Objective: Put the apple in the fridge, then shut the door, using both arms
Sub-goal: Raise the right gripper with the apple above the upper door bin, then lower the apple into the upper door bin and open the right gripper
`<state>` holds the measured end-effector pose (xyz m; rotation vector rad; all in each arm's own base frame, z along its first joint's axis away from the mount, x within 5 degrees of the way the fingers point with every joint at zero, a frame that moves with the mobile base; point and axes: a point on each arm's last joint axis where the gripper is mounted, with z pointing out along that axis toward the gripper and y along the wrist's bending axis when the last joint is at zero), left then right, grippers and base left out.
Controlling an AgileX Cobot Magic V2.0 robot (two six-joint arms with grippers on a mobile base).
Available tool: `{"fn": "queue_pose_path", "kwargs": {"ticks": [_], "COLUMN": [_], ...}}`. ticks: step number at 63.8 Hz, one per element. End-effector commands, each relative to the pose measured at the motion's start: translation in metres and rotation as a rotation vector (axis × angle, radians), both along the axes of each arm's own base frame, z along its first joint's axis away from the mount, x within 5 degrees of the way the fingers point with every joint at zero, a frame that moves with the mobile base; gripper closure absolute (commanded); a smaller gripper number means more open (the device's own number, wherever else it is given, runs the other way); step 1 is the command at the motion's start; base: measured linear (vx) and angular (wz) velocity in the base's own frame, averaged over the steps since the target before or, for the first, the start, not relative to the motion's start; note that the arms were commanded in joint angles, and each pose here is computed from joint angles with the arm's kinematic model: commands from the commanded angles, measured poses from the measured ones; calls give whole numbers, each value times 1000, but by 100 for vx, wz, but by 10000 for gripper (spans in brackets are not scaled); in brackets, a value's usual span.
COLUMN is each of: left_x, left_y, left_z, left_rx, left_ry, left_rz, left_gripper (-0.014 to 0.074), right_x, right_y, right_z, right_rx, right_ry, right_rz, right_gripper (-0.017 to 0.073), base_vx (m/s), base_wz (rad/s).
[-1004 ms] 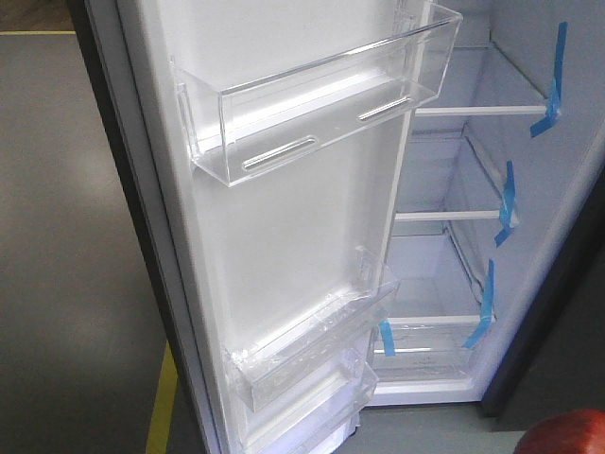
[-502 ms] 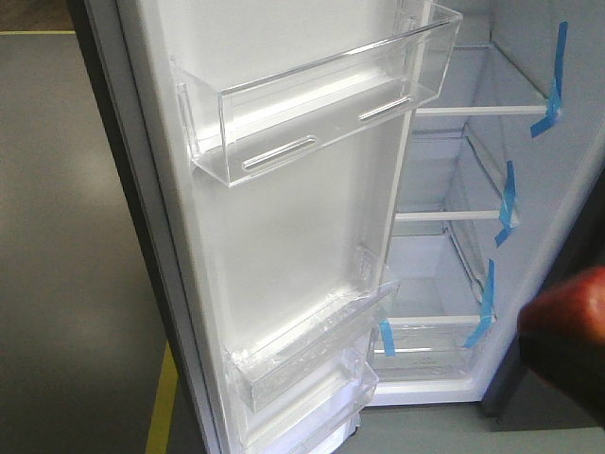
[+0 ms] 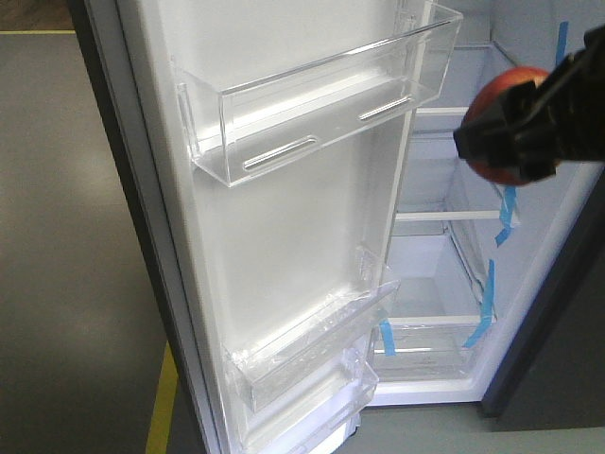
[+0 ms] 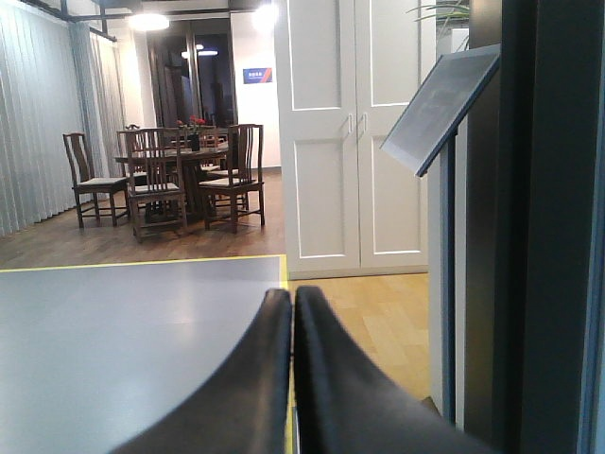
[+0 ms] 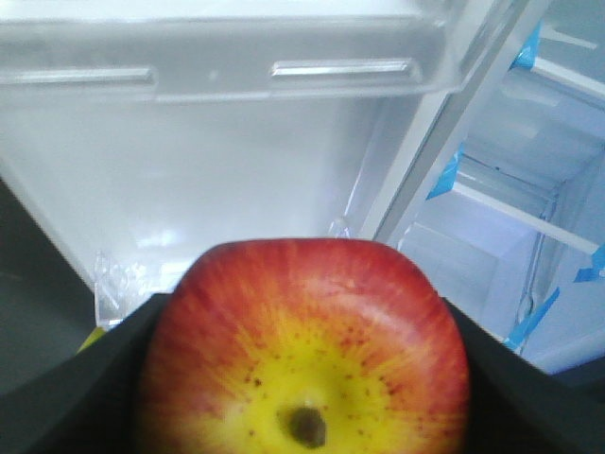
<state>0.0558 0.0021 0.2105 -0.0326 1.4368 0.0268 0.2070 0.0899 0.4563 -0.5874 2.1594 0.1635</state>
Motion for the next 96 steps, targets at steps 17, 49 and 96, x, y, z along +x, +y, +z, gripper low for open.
{"fn": "queue_pose_path", "kwargs": {"ticks": [17,49,96], "left_x": [-1,-1,-1], "left_y": [0,0,0], "left_z": [0,0,0], "left_rx": [-10,-10,-10], "left_ry": [-64,-64,-64], "left_rz": [-5,-5,-5], "left_gripper": [600,600,600], "right_x": [51,128,112], "right_y": [20,47,43], "right_z": [61,51,58], "right_rx": [232,295,257], "right_ry": [-236,-280,-270], "right_rz": [135,134,162], "right_gripper": [172,172,-18], "base_vx": [0,0,0], "base_wz": [0,0,0]}}
